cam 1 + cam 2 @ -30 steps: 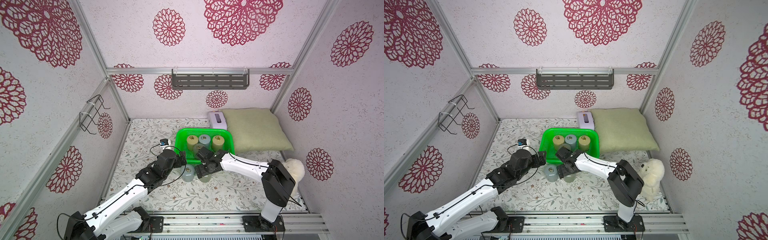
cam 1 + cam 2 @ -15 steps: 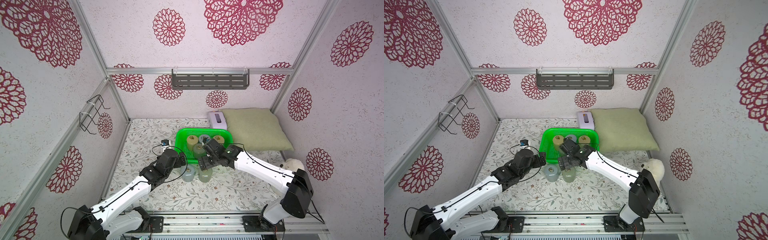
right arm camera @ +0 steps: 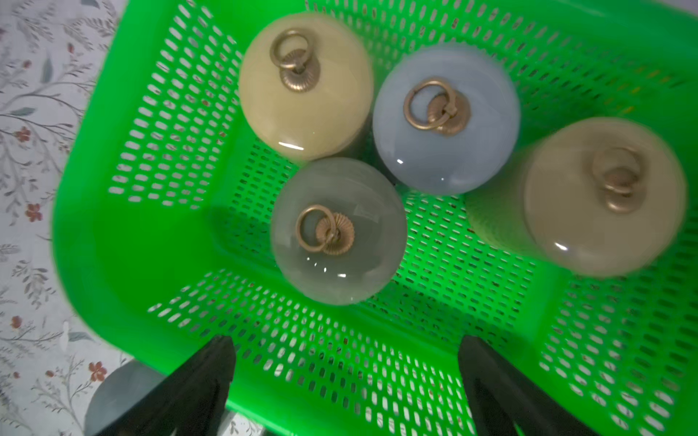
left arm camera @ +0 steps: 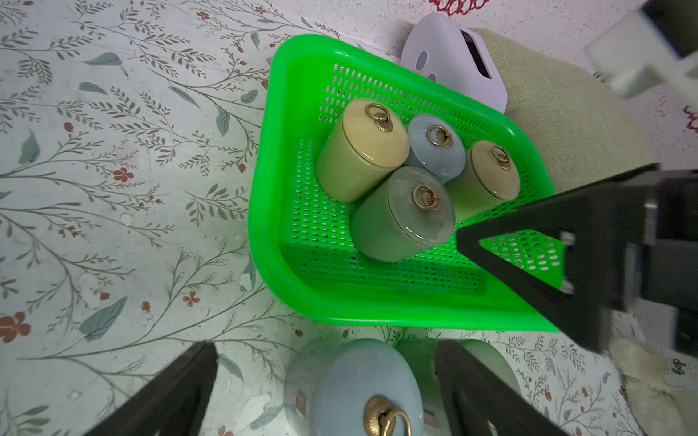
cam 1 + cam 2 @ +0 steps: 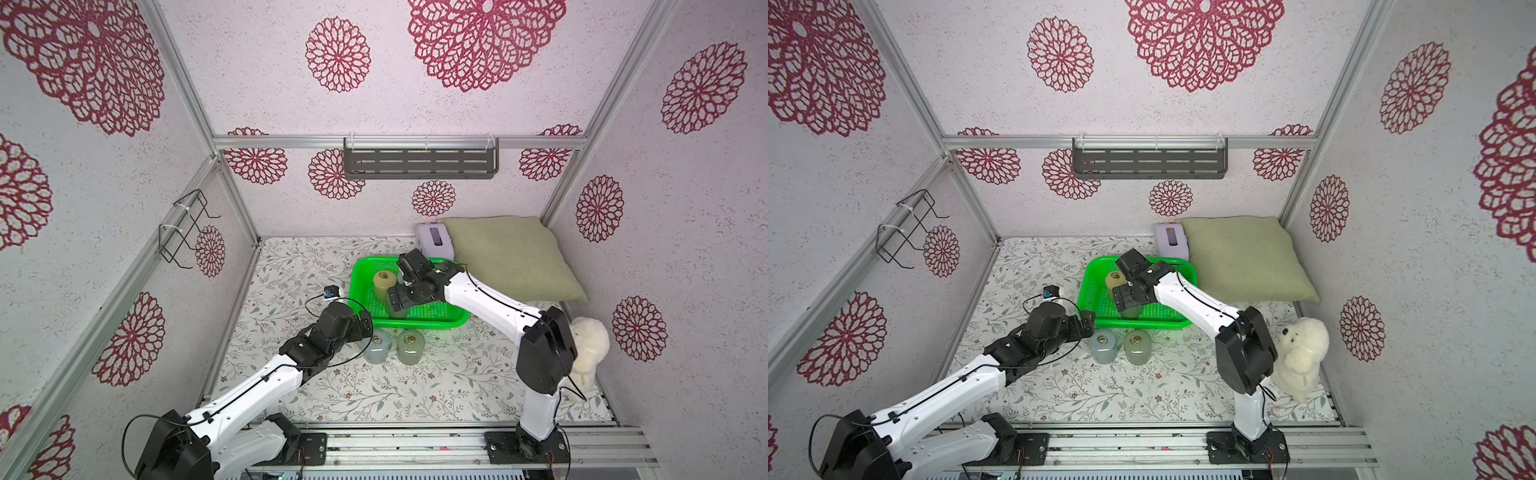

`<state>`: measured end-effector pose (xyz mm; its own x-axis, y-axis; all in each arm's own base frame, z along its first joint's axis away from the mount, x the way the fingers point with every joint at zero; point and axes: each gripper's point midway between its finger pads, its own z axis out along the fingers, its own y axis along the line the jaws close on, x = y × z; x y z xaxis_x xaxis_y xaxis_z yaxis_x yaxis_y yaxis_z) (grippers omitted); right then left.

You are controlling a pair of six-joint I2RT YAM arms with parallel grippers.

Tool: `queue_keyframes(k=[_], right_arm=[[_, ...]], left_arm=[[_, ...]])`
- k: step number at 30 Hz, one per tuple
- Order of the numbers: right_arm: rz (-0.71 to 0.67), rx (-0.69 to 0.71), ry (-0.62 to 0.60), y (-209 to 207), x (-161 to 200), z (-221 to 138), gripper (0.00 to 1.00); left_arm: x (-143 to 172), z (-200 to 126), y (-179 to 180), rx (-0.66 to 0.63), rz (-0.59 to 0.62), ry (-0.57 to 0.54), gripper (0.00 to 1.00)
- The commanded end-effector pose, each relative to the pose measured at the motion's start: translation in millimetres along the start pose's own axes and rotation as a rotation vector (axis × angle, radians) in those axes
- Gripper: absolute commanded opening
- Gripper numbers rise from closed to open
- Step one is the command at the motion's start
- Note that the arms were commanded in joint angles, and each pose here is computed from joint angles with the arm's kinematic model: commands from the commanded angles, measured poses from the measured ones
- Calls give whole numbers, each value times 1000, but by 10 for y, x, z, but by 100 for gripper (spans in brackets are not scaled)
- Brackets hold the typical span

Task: Take the tea canister out of the basket
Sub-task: Pick up the tea canister from the basket.

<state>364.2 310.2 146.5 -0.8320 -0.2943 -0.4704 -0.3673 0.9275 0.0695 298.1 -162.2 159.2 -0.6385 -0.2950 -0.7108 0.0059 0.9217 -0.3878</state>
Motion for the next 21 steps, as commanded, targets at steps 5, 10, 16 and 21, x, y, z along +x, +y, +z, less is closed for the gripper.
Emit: queue_keyframes(k=[5, 10, 16, 21], right_arm=[[-25, 29, 77, 10, -134, 281, 99], [-23, 34, 118, 25, -139, 523, 99], [-28, 55, 148, 9, -113, 733, 99], [-32, 61, 164, 1, -67, 847, 99]], left_arm=[[-33, -41, -106, 111, -53, 9, 97], [-8, -50, -155, 146, -66, 17, 97], [7, -53, -172, 155, -63, 24, 97], [14, -55, -203, 172, -61, 30, 97]])
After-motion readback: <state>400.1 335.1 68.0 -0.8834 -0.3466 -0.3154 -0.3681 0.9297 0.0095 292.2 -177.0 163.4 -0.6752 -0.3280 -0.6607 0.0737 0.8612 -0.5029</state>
